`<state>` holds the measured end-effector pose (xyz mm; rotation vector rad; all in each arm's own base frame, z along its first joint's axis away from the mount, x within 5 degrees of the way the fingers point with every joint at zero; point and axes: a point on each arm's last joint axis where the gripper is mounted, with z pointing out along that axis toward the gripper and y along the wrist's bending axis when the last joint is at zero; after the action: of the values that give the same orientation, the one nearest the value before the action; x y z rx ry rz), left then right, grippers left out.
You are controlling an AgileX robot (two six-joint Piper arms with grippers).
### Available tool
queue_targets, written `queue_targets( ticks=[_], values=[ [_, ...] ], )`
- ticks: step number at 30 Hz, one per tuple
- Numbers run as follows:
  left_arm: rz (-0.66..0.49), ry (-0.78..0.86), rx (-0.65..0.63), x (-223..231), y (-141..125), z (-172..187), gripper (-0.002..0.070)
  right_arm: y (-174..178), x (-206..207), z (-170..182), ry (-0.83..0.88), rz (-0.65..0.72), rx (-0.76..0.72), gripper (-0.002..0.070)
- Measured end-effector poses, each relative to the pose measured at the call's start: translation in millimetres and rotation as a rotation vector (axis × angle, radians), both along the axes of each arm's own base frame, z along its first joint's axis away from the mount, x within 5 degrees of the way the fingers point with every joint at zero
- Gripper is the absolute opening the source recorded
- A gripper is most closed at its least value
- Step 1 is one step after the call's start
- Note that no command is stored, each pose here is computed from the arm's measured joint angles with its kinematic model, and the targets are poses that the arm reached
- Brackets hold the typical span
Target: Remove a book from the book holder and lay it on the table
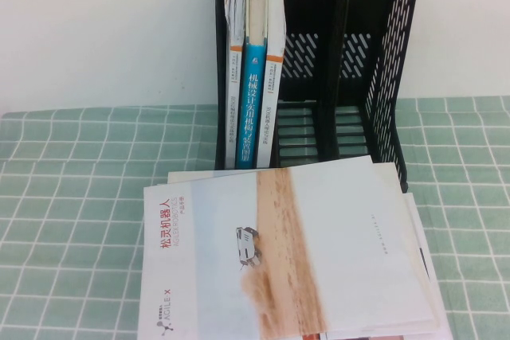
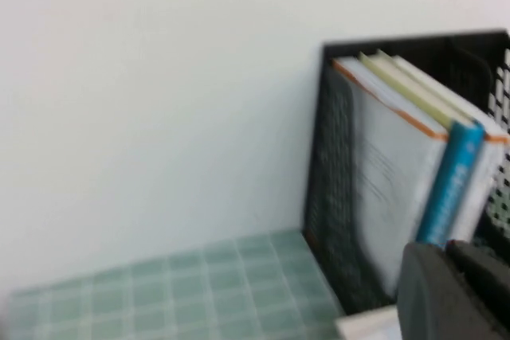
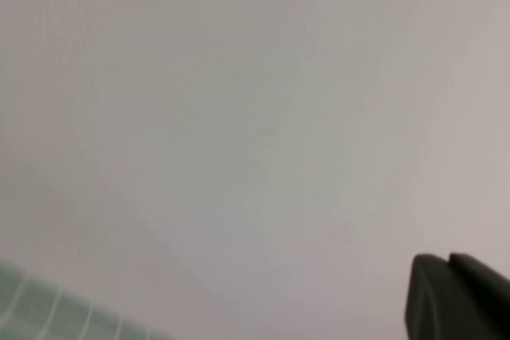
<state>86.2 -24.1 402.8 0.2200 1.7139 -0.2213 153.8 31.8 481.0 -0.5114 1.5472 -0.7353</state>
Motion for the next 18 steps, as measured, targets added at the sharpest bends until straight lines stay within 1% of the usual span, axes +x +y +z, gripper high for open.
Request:
queue_targets(
  ticks=[2,4,5,7,9,12,15,18],
  values=[
    [-0.025,0.035,-0.039,1.3,-6.4,-16.1,-0.0002,-10.4,-5.3,-15.5,0.179,-0.094,-0.03,-0.0002],
    [-0.055,0.074,-0.09,2.7,-14.3,-33.5,-0.0002,-14.4,-12.9,-30.2,0.322,-0.101,-0.043,-0.0002],
    [-0.078,0.089,-0.106,3.1,-18.7,-42.7,-0.0002,-15.1,-18.3,-37.8,0.389,-0.075,-0.047,-0.0002],
    [-0.137,0.097,-0.108,3.4,-27.4,-59.3,-0.0002,-16.0,-30.4,-53.0,0.481,-0.01,-0.03,-0.0002],
    [-0.192,0.104,-0.107,3.2,-35.1,-76.0,-0.0002,-17.9,-45.7,-67.9,0.544,0.063,0.02,-0.0002],
    [-0.278,0.124,-0.122,0.9,-45.0,-99.9,-0.0002,-18.7,-72.6,-95.7,0.626,0.203,0.137,-0.0002],
    [-0.322,0.129,-0.111,-0.8,-49.1,-114.9,-0.0003,-18.4,-97.1,-125.3,0.639,0.354,0.247,-0.0002],
    [-0.331,0.13,-0.092,-1.2,-49.6,-122.7,-0.0003,-14.3,-109.3,-157.8,0.618,0.469,0.335,-0.0002]
  ],
)
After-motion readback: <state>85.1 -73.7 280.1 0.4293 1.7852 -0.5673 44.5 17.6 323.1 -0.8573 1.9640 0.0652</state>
